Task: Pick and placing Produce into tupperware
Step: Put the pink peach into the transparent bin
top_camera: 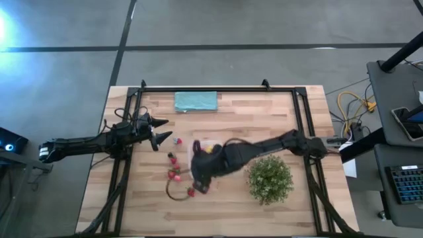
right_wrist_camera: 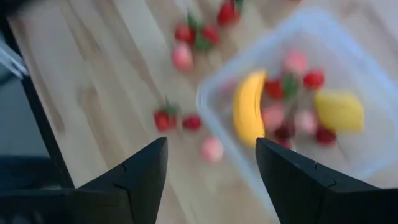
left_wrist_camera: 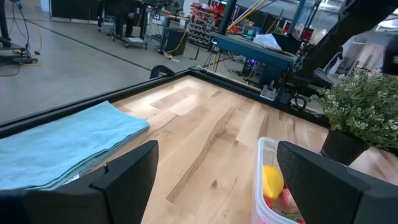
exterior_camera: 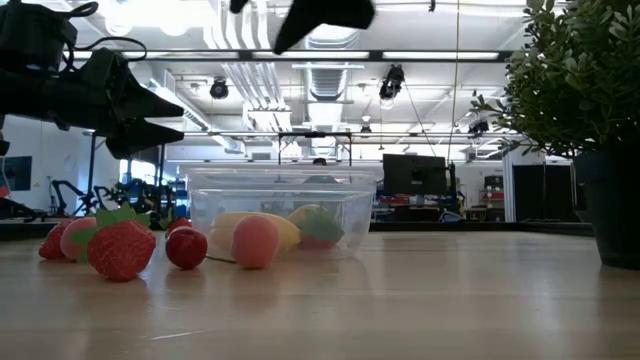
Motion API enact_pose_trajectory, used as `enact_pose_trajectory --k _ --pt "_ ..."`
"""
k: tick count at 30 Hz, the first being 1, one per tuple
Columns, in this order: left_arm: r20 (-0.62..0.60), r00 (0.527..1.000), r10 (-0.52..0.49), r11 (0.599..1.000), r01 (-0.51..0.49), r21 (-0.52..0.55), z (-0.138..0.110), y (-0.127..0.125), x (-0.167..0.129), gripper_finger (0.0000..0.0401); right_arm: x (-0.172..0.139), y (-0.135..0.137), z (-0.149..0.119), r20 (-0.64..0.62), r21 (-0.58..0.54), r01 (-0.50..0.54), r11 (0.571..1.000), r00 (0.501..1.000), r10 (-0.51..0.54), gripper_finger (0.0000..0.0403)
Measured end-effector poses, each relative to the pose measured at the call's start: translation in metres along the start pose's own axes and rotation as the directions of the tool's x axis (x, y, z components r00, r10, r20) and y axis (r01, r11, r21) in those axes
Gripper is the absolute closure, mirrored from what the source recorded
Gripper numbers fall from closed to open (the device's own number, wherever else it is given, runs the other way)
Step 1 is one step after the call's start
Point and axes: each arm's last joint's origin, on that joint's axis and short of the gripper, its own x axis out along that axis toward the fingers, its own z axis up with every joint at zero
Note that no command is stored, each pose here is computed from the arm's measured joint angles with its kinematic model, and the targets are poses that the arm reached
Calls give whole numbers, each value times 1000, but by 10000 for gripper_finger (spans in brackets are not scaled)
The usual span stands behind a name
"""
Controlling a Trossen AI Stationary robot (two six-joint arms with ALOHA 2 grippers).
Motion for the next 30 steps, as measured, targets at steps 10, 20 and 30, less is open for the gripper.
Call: enact_pose_trajectory --k 10,20,30 --pt "0 1000 0 1000 0 0 0 0 0 87 46 43 -64 -110 -54 99 994 988 -104 170" --pt "-1 1000 0 1000 0 0 0 0 0 87 103 61 -108 -149 -215 165 963 968 -200 170" --pt "-1 1000 0 1000 0 0 0 0 0 87 122 48 -92 -99 -103 227 968 967 -237 170"
